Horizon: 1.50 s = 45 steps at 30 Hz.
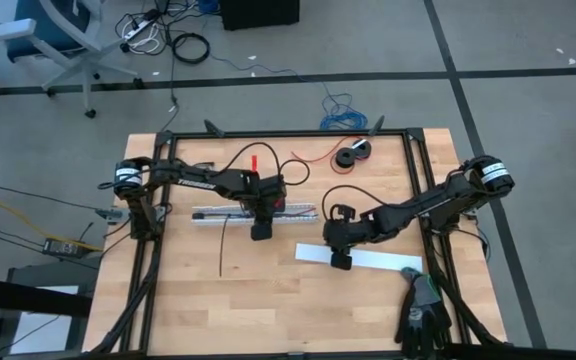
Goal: Ziptie cables
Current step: Close the white cable duct
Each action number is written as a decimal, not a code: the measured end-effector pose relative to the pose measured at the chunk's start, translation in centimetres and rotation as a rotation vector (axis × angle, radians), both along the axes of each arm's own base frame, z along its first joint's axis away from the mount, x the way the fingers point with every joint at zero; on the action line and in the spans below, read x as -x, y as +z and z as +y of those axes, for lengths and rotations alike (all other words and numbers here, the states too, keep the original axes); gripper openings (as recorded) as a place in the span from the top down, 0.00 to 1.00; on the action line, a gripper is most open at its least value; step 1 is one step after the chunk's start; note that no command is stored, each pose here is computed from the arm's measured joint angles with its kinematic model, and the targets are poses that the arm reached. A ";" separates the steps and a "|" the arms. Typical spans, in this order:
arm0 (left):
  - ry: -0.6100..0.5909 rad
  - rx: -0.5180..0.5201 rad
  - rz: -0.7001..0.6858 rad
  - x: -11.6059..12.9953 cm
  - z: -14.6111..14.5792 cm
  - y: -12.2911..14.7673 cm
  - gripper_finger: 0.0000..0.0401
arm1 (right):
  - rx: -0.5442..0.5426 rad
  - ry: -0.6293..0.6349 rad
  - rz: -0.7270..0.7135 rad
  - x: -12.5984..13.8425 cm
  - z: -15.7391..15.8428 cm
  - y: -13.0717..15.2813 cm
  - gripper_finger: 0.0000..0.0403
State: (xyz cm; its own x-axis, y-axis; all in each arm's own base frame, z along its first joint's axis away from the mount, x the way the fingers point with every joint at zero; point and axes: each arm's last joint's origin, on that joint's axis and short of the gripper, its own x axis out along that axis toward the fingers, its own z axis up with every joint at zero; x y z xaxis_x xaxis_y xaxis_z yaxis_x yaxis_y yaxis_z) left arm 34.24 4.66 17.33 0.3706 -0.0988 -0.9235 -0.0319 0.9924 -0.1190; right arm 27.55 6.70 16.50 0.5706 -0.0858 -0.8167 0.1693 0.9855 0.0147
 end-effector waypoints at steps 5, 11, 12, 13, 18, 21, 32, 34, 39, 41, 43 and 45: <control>0.002 0.000 -0.004 0.0 0.0 0.0 0.56 | -0.006 0.013 -0.007 0.1 0.6 0.0 0.63; 0.000 -0.013 -0.086 -0.8 0.0 0.3 0.49 | 0.002 0.018 -0.008 0.2 0.8 0.0 0.63; -0.003 -0.017 -0.102 -0.9 0.1 0.4 0.48 | 0.001 0.016 -0.013 0.1 0.8 0.1 0.63; -0.008 -0.021 -0.112 -1.0 0.1 0.5 0.48 | -0.003 0.011 -0.021 0.1 0.8 0.1 0.63; -0.023 -0.072 -0.205 -2.0 0.3 1.3 0.48 | -0.012 0.002 -0.036 0.0 0.9 0.2 0.63; -0.043 -0.103 -0.313 -2.8 0.4 2.1 0.48 | -0.023 -0.012 -0.037 0.0 0.9 0.2 0.63; 0.010 -0.103 -0.638 -4.8 0.6 4.8 0.48 | -0.043 -0.039 -0.041 0.0 0.9 0.2 0.63; -0.004 -0.111 -0.668 -4.8 0.5 5.2 0.48 | -0.049 -0.045 -0.040 0.0 0.9 0.2 0.63; -0.046 -0.158 -0.680 -4.0 0.2 5.8 0.48 | -0.055 -0.041 -0.030 0.0 0.9 0.1 0.63; -0.043 -0.176 -0.681 -3.2 -0.2 5.7 0.48 | -0.058 -0.039 -0.027 0.0 0.9 0.1 0.63; -0.018 -0.208 -0.704 -2.3 -0.6 5.5 0.48 | -0.055 -0.039 -0.018 0.1 0.9 0.0 0.63; 0.019 -0.225 -0.737 -0.8 -1.1 5.2 0.48 | -0.049 -0.040 -0.002 0.2 0.9 -0.1 0.63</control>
